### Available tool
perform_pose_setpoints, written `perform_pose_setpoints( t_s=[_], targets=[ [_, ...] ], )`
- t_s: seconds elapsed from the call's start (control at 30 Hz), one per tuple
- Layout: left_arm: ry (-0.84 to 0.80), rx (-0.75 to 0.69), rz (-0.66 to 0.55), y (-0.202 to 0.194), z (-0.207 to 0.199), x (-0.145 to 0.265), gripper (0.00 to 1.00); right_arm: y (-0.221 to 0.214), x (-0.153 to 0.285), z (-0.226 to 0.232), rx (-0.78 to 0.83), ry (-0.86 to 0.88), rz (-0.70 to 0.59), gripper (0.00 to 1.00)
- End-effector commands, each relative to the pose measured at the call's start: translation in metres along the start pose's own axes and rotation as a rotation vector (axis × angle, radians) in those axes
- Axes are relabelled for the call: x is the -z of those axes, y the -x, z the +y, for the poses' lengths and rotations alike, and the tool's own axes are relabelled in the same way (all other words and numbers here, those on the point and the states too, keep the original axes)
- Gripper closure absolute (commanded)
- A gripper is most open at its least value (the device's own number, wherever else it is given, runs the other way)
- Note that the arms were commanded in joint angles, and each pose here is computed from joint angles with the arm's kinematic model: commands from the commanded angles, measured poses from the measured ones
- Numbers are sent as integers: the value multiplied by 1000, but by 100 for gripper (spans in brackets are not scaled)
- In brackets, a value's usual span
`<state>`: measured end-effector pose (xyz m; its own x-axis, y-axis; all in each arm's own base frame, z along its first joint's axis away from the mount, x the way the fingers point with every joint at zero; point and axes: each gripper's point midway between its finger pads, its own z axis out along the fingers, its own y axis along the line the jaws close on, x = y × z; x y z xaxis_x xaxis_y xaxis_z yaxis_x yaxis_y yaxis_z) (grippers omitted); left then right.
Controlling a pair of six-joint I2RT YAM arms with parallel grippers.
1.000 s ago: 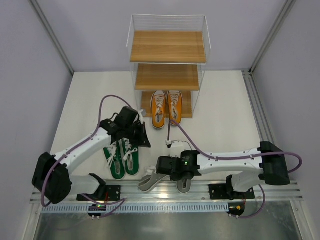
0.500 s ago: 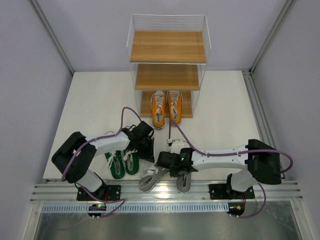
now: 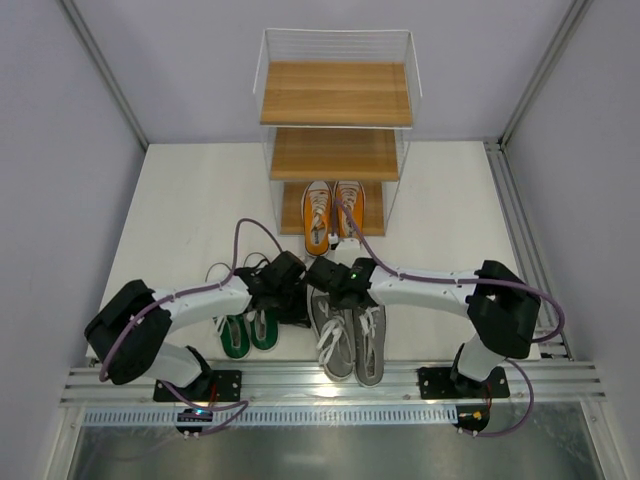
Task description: Place and organize the shoes onto the shoe shelf
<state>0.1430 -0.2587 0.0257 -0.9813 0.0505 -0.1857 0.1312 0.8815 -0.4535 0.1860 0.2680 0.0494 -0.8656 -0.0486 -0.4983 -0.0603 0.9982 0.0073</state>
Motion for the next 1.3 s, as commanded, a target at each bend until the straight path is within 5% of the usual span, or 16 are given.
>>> perform_pose_setpoints(
  t_s=[0.0, 0.33, 0.63, 0.7, 0.73, 0.8, 0.87, 1.07, 1.27],
  targets=[
    [-98, 1, -50, 11, -28, 15, 100, 54, 25, 23, -43, 93, -169, 96],
    [-31, -14, -52, 11, -16, 16, 100, 54, 76, -23, -123, 104, -220, 96],
    [118, -29, -164, 33, 9, 25, 100, -18, 88, -35, -72, 158, -169, 95],
    [135, -42, -199, 46, 7, 26, 100, -32, 93, -31, -80, 190, -170, 82],
    [154, -49, -192, 49, 11, 22, 100, -35, 94, -30, -88, 195, -171, 64],
    [155, -56, -210, 60, 7, 23, 100, -43, 98, -29, -94, 209, -181, 51],
    [152, -74, -252, 79, 1, 26, 100, -46, 101, -27, -82, 215, -187, 23],
    [128, -73, -279, 114, -1, 21, 100, -53, 104, -11, -61, 239, -198, 20],
    [119, -52, -192, 89, 9, 5, 100, -54, 101, 0, -71, 242, -199, 20]
  ],
)
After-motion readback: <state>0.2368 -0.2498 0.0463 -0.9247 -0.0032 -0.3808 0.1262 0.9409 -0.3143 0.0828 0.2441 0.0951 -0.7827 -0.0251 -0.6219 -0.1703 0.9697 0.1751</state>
